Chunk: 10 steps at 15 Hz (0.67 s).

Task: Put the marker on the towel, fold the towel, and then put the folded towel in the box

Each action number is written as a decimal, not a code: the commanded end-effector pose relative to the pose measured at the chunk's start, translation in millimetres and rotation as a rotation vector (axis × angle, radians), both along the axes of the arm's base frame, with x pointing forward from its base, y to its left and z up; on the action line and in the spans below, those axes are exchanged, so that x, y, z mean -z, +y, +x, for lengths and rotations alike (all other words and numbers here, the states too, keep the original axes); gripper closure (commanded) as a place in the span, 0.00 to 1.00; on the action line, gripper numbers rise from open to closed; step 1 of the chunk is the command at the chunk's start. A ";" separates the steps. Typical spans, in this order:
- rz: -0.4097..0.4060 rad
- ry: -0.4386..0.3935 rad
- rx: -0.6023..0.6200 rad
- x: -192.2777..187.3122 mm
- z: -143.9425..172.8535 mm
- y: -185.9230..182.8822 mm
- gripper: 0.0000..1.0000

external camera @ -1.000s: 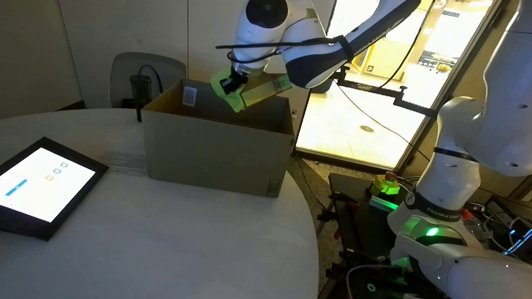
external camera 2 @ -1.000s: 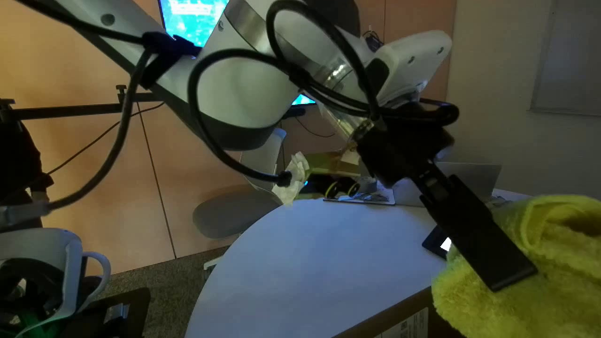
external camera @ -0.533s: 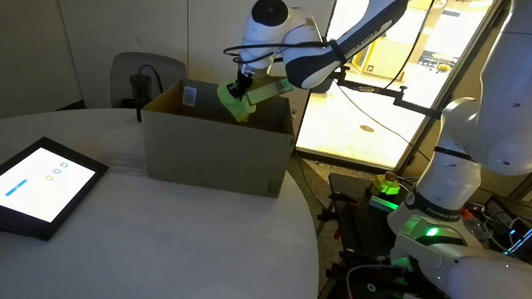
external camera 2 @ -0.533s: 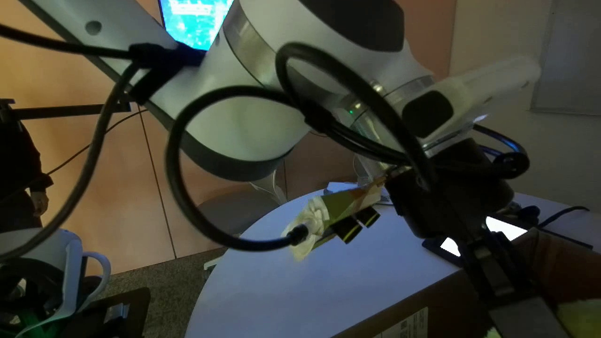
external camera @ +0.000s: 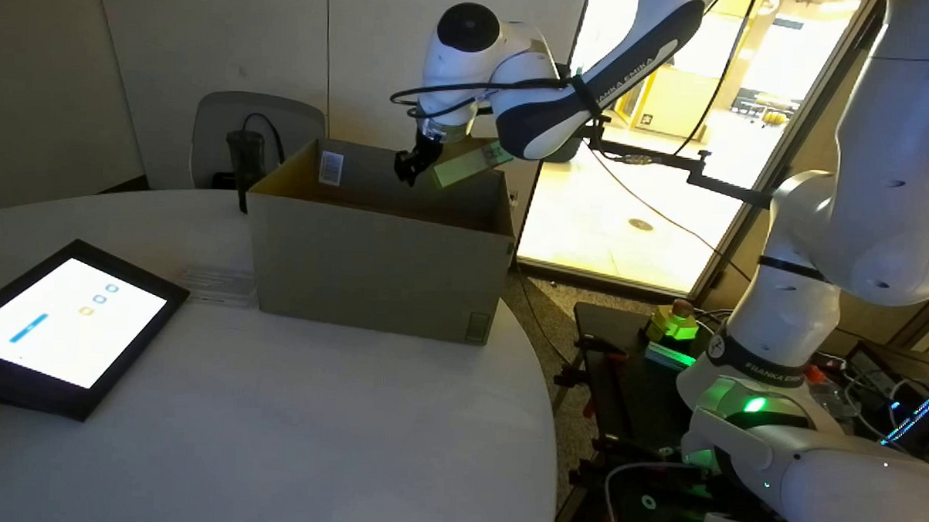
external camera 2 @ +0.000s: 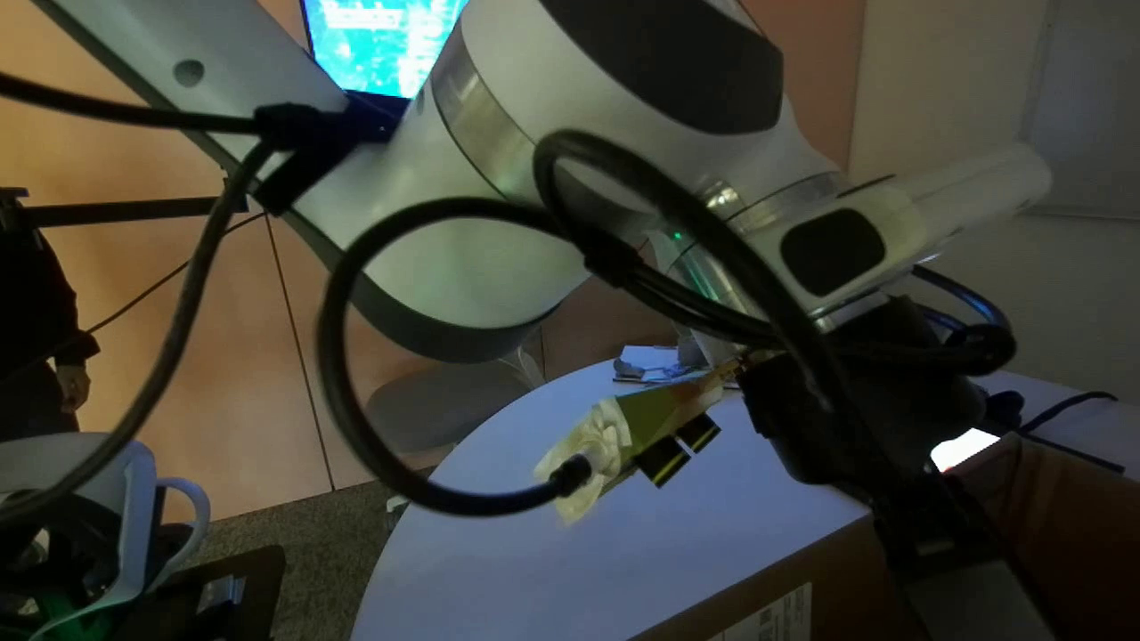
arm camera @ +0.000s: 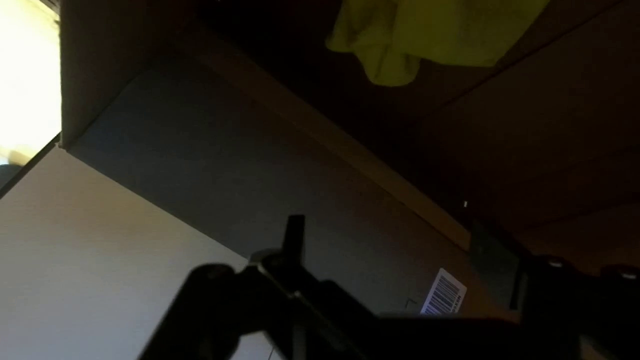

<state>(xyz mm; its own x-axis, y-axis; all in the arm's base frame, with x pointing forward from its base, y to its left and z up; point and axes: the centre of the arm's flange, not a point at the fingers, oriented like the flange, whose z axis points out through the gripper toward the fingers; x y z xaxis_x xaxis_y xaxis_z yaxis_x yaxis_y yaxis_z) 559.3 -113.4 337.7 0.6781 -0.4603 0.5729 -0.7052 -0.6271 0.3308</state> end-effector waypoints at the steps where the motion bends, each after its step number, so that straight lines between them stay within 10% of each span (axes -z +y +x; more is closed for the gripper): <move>1: 0.051 0.031 -0.082 -12.1 -6.0 18.1 0.00; 10: 0.275 0.332 -0.442 -81.2 -61.8 156.3 0.00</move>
